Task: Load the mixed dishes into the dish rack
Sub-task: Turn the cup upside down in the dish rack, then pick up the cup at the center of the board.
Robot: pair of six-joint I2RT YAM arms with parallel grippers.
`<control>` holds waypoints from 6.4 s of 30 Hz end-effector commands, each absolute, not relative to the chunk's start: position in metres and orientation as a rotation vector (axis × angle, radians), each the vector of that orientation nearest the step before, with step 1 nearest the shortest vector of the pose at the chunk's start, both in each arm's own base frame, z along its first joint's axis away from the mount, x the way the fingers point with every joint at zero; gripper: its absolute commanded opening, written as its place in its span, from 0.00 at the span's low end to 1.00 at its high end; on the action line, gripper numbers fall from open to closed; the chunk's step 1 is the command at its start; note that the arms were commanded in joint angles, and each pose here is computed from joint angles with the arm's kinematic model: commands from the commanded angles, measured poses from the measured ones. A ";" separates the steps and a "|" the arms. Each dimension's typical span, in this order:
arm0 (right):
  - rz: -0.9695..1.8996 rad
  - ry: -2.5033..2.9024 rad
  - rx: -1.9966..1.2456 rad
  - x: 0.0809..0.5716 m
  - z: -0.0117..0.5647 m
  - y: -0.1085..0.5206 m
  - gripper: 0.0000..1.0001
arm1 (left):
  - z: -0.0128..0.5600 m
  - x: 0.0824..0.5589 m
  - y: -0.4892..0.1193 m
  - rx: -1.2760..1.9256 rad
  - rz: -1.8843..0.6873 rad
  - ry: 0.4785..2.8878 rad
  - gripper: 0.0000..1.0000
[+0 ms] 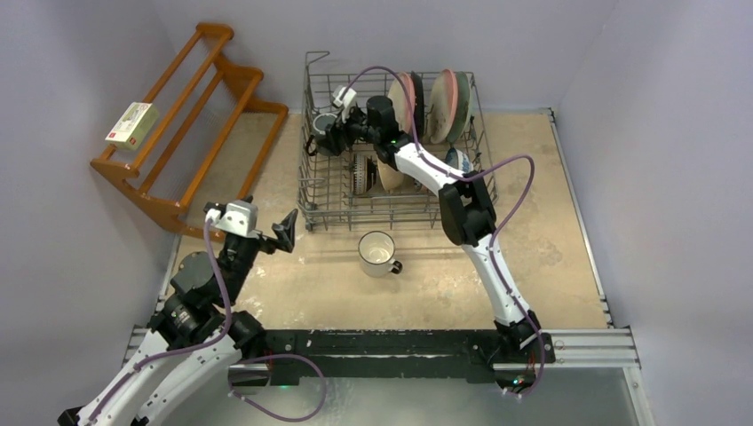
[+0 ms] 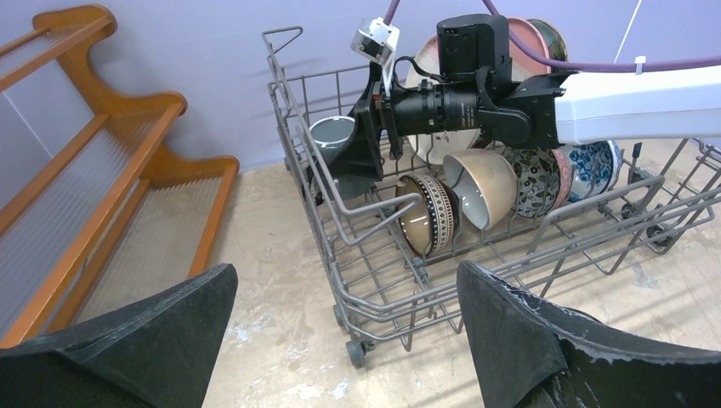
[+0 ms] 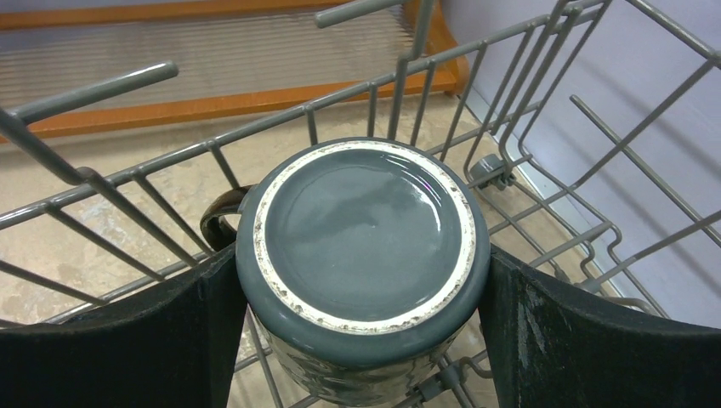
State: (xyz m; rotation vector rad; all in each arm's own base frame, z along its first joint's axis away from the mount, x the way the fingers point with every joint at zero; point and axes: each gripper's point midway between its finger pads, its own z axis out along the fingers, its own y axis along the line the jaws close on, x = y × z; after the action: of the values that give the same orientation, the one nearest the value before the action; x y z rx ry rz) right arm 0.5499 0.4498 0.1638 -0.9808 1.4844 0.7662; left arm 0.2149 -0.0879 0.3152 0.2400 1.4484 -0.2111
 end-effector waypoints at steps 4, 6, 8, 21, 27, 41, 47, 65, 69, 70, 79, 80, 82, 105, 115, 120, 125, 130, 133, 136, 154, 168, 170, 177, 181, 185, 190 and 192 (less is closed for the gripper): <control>0.703 1.379 -0.904 0.564 0.221 0.446 0.61 | 0.322 0.215 -0.088 0.225 -0.226 1.426 0.99; 0.699 1.382 -0.898 0.565 0.221 0.445 0.96 | 0.323 0.215 -0.088 0.225 -0.226 1.425 0.99; 0.704 1.382 -0.897 0.565 0.221 0.445 0.99 | 0.323 0.215 -0.088 0.224 -0.228 1.424 0.99; 0.693 1.391 -0.875 0.564 0.221 0.442 0.99 | 0.321 0.215 -0.089 0.229 -0.230 1.430 0.99; 0.693 1.382 -0.835 0.564 0.234 0.439 0.99 | 0.321 0.215 -0.089 0.229 -0.228 1.433 0.99; 0.698 1.295 -0.801 0.544 0.292 0.426 0.99 | 0.321 0.216 -0.089 0.229 -0.228 1.434 0.99; 0.711 1.289 -0.754 0.526 0.310 0.412 0.99 | 0.320 0.216 -0.089 0.224 -0.228 1.434 0.99; 0.874 1.337 -0.378 0.450 0.369 0.340 0.99 | 0.315 0.222 -0.067 0.028 -0.189 1.466 0.99; 0.929 1.345 -0.426 0.423 0.379 0.336 0.99 | 0.316 0.221 -0.068 0.022 -0.206 1.469 0.99; 0.920 1.350 -0.441 0.417 0.377 0.333 0.99 | 0.316 0.221 -0.069 0.028 -0.210 1.470 0.99; 1.103 1.350 -0.508 0.339 0.379 0.317 0.99 | 0.319 0.221 -0.071 -0.013 -0.242 1.525 0.99; 1.116 1.365 -0.502 0.333 0.378 0.315 0.99 | 0.319 0.221 -0.074 -0.006 -0.252 1.527 0.99; 1.112 1.404 -0.455 0.327 0.373 0.305 0.99 | 0.318 0.220 -0.080 0.011 -0.285 1.533 0.99; 0.814 1.550 -0.155 0.274 0.372 0.200 0.99 | 0.243 0.209 -0.176 -0.084 -0.755 2.015 0.87; 0.694 1.649 -0.083 0.283 0.348 0.183 0.99 | 0.197 0.202 -0.227 -0.034 -0.715 2.171 0.82; 0.686 1.648 -0.082 0.282 0.344 0.181 0.99 | 0.169 0.199 -0.252 -0.040 -0.672 2.240 0.78; 0.686 1.657 -0.090 0.279 0.338 0.180 0.99 | 0.161 0.210 -0.248 -0.088 -0.562 2.236 0.73; 0.672 1.662 -0.082 0.276 0.334 0.175 0.99 | 0.151 0.217 -0.249 -0.153 -0.517 2.233 0.71; 0.666 1.666 -0.077 0.274 0.330 0.173 0.99 | 0.144 0.221 -0.253 -0.187 -0.511 2.228 0.68; 0.660 1.671 -0.072 0.274 0.326 0.172 0.99 | 0.137 0.224 -0.256 -0.206 -0.511 2.223 0.64; 0.638 1.702 -0.088 0.270 0.311 0.169 0.99 | 0.109 0.231 -0.262 -0.165 -0.417 2.264 0.48; 0.637 1.723 -0.111 0.272 0.304 0.173 0.99 | 0.091 0.222 -0.263 -0.103 -0.396 2.320 0.37; 0.642 1.724 -0.114 0.271 0.304 0.174 0.99 | 0.089 0.220 -0.263 -0.093 -0.397 2.325 0.34; 0.644 1.727 -0.116 0.271 0.304 0.174 0.99 | 0.086 0.217 -0.265 -0.069 -0.408 2.341 0.22; 0.644 1.731 -0.115 0.270 0.303 0.173 0.99 | 0.086 0.215 -0.266 -0.055 -0.418 2.347 0.11; 0.645 1.730 -0.116 0.269 0.304 0.173 0.99 | 0.086 0.213 -0.266 -0.044 -0.423 2.350 0.00; 0.636 1.741 -0.114 0.269 0.302 0.172 0.99 | 0.093 0.210 -0.269 -0.036 -0.480 2.338 0.00; 0.635 1.741 -0.114 0.268 0.302 0.171 0.99 | 0.099 0.209 -0.270 -0.039 -0.512 2.325 0.00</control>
State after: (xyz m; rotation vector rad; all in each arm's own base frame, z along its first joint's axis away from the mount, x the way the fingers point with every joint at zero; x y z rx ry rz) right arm 0.2697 0.1733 0.3013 -0.1063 1.7451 0.6444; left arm 0.2169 -0.2607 0.0888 -0.0560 2.3322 -0.4015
